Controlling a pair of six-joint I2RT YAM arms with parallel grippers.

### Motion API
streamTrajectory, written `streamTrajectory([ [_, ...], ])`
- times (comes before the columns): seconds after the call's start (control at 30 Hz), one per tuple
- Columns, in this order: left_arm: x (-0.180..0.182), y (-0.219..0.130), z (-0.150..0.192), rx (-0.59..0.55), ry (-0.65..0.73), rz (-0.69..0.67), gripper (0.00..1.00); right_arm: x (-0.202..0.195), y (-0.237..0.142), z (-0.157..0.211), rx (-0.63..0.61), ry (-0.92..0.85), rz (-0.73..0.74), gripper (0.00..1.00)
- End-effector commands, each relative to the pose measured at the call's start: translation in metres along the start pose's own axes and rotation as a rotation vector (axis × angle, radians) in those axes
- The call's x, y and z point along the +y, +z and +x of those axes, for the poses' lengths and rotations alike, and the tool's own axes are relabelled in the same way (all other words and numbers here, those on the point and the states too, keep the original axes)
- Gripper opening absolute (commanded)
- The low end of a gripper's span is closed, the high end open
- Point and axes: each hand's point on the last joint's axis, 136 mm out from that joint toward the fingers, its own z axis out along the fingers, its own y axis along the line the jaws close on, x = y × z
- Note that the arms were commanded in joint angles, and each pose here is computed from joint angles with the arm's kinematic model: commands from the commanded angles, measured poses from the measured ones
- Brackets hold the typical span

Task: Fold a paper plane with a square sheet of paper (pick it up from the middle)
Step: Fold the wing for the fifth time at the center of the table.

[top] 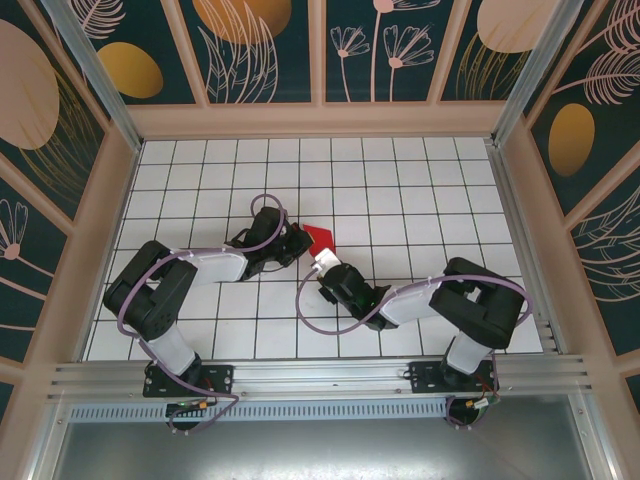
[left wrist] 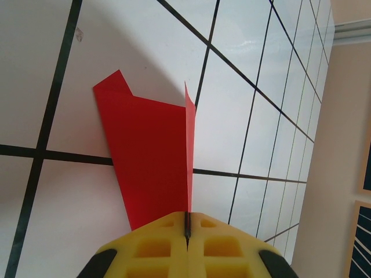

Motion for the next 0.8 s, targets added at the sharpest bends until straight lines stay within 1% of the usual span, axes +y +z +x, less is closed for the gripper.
streamTrajectory([
  [0.0,-0.005,0.003,0.001,0.019,-0.013,0.002,0.04,0.007,0.002,-0.013,-0.042,0.018,-0.019,0.24],
  [0.03,-0.005,0.002,0.000,0.018,-0.013,0.003,0.04,0.006,0.002,-0.012,-0.039,0.017,-0.016,0.22],
  [0.07,-0.004,0.002,0.000,0.018,-0.014,0.000,0.05,0.005,0.003,-0.011,-0.033,0.019,-0.007,0.17],
  [0.13,-0.004,0.002,0.000,0.012,-0.014,-0.004,0.08,0.005,0.003,-0.009,-0.027,0.018,-0.004,0.12],
  [0.23,-0.003,-0.002,-0.003,-0.007,-0.006,-0.019,0.14,0.005,0.002,-0.009,-0.030,0.024,-0.012,0.07],
  [0.3,-0.001,-0.007,-0.007,-0.032,-0.008,-0.040,0.22,0.006,0.002,-0.008,-0.029,0.026,-0.020,0.03],
  [0.33,-0.002,-0.009,-0.008,-0.043,-0.006,-0.044,0.24,0.006,0.002,-0.008,-0.030,0.030,-0.023,0.03],
  [0.4,-0.002,-0.015,-0.012,-0.069,0.000,-0.058,0.37,0.007,0.002,-0.008,-0.028,0.040,-0.044,0.00],
  [0.47,-0.002,-0.024,-0.018,-0.111,0.004,-0.083,0.40,0.008,0.001,-0.010,-0.033,0.065,-0.073,0.00],
  [0.53,0.003,-0.037,-0.026,-0.168,0.003,-0.122,0.61,0.010,0.000,-0.013,-0.043,0.098,-0.117,0.00],
  [0.57,0.006,-0.044,-0.030,-0.198,0.005,-0.143,0.65,0.009,-0.001,-0.015,-0.051,0.122,-0.140,0.00],
  [0.63,0.010,-0.056,-0.035,-0.246,0.008,-0.169,0.68,0.009,-0.003,-0.018,-0.060,0.165,-0.191,0.00],
  [0.7,0.012,-0.067,-0.039,-0.284,0.006,-0.184,0.76,0.008,-0.006,-0.021,-0.072,0.208,-0.236,0.00],
  [0.77,0.012,-0.073,-0.040,-0.302,0.011,-0.182,0.77,0.007,-0.008,-0.023,-0.082,0.251,-0.280,0.00],
])
